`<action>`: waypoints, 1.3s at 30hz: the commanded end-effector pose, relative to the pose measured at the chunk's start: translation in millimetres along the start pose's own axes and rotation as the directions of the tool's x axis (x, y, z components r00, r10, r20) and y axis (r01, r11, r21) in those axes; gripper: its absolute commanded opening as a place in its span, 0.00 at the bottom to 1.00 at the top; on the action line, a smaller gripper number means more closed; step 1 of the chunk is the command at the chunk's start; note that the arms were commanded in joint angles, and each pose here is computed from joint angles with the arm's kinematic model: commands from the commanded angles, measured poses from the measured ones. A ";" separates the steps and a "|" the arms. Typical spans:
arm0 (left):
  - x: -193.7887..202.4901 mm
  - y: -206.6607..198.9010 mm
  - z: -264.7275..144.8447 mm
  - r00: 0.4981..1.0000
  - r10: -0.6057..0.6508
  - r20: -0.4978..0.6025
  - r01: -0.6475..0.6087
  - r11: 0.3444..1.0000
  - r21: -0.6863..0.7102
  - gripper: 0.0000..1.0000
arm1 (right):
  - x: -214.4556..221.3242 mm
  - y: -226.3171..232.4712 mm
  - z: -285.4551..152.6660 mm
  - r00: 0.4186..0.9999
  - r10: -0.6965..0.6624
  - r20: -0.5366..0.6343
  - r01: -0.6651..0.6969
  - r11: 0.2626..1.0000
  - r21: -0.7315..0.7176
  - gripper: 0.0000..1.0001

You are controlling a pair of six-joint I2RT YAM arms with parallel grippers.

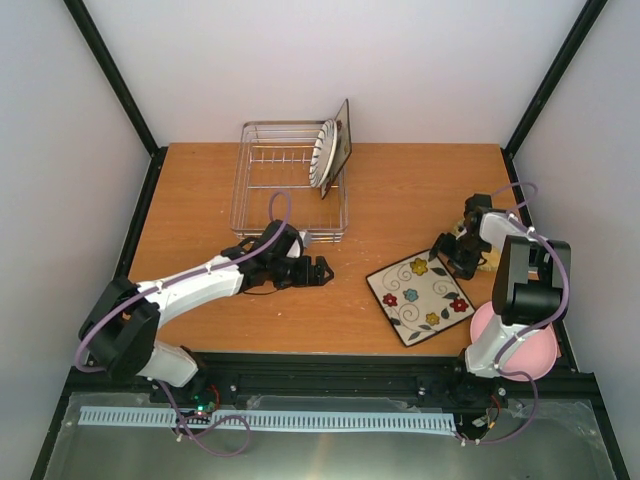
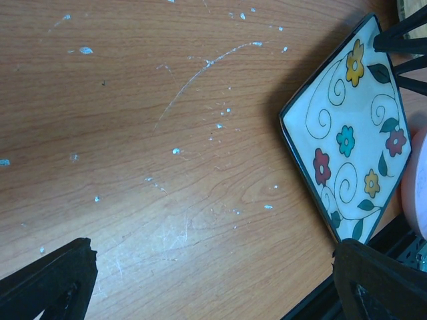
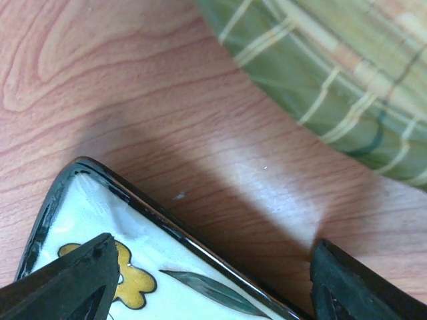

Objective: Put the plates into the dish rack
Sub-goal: Move the plate to the center of the board.

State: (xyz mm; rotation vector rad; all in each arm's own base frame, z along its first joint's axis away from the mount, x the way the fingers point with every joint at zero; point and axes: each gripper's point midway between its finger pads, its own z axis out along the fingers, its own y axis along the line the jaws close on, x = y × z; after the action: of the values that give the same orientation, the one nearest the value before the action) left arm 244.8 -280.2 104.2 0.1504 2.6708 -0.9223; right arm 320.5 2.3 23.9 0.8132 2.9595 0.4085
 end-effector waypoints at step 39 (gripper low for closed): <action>66.1 -10.6 58.1 0.992 -0.036 -0.119 0.062 0.973 0.221 0.89 | -4.1 94.2 -167.6 0.859 -0.120 0.497 0.251 0.946 -0.206 0.78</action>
State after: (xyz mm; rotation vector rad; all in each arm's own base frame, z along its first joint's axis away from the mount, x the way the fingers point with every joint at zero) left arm 191.6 -304.7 44.6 0.2163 2.7592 -1.1512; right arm 353.0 41.0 197.2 0.5146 2.4497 0.4831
